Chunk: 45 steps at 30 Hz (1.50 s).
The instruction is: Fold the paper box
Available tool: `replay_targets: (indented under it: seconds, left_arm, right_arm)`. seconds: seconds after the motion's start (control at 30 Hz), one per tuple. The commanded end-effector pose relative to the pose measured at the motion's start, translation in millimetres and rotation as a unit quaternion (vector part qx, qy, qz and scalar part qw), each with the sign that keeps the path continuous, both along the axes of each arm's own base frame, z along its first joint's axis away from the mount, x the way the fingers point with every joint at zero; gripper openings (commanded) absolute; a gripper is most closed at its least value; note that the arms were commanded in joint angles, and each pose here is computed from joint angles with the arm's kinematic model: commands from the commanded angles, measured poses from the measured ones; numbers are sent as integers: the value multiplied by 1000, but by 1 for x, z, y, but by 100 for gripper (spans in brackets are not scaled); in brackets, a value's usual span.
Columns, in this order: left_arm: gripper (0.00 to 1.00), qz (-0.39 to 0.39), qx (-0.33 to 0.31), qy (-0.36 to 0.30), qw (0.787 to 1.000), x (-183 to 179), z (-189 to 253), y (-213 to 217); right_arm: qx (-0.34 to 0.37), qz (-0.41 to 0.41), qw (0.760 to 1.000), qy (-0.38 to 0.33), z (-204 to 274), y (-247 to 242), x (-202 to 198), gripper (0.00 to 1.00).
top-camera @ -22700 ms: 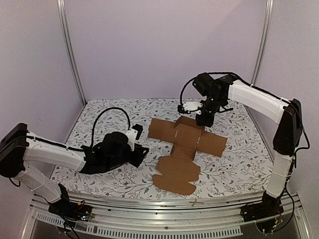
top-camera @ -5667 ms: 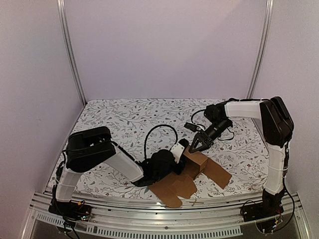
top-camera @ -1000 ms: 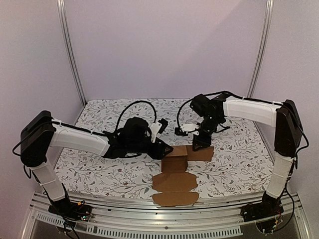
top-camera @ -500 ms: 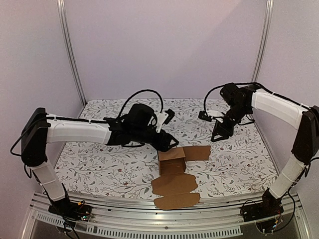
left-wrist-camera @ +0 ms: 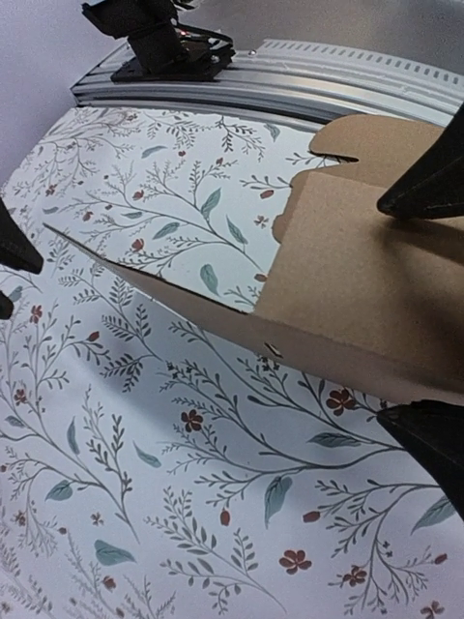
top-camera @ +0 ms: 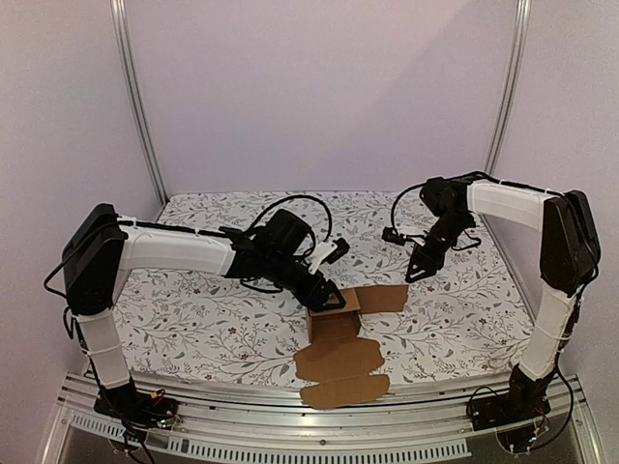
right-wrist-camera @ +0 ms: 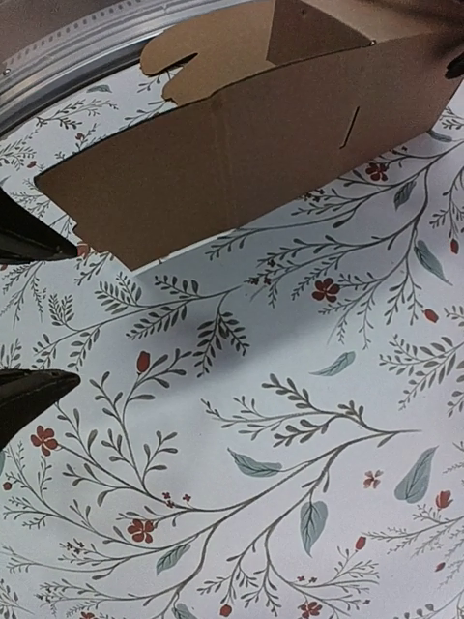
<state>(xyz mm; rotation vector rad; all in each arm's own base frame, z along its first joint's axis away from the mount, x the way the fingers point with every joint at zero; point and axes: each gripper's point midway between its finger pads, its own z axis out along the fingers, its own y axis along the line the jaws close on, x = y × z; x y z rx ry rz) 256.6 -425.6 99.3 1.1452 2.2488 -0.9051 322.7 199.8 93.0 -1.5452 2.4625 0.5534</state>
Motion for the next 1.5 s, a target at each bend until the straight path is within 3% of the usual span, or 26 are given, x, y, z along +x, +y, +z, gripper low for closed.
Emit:
replay_targets:
  seconds: [0.0, 0.23, 0.63, 0.8, 1.0, 1.23, 1.47]
  left_arm:
    - [64, -4, 22, 37, 999, -11, -29, 9]
    - [64, 3, 3, 49, 999, -13, -35, 8]
    - [64, 15, -83, 102, 991, 0, -28, 8]
    - [64, 10, -95, 116, 989, -1, -30, 7]
    - [64, 8, -122, 137, 983, -2, -27, 7]
    - [64, 5, -169, 157, 973, 3, -17, 9]
    - [63, 13, -182, 172, 968, 7, -17, 11]
  right_arm:
    - [3, 11, 1000, 9, -13, 10, -1, 35]
    - [-2, 89, 996, 25, -21, 31, -59, 34]
    - [40, 143, 988, 36, -1, 73, -97, 44]
    - [35, 153, 987, 36, -13, 88, -101, 45]
    - [53, 141, 989, 14, -16, 106, -94, 54]
    - [81, 108, 990, -39, -12, 124, -74, 54]
    - [84, 119, 988, -46, -18, 135, -82, 55]
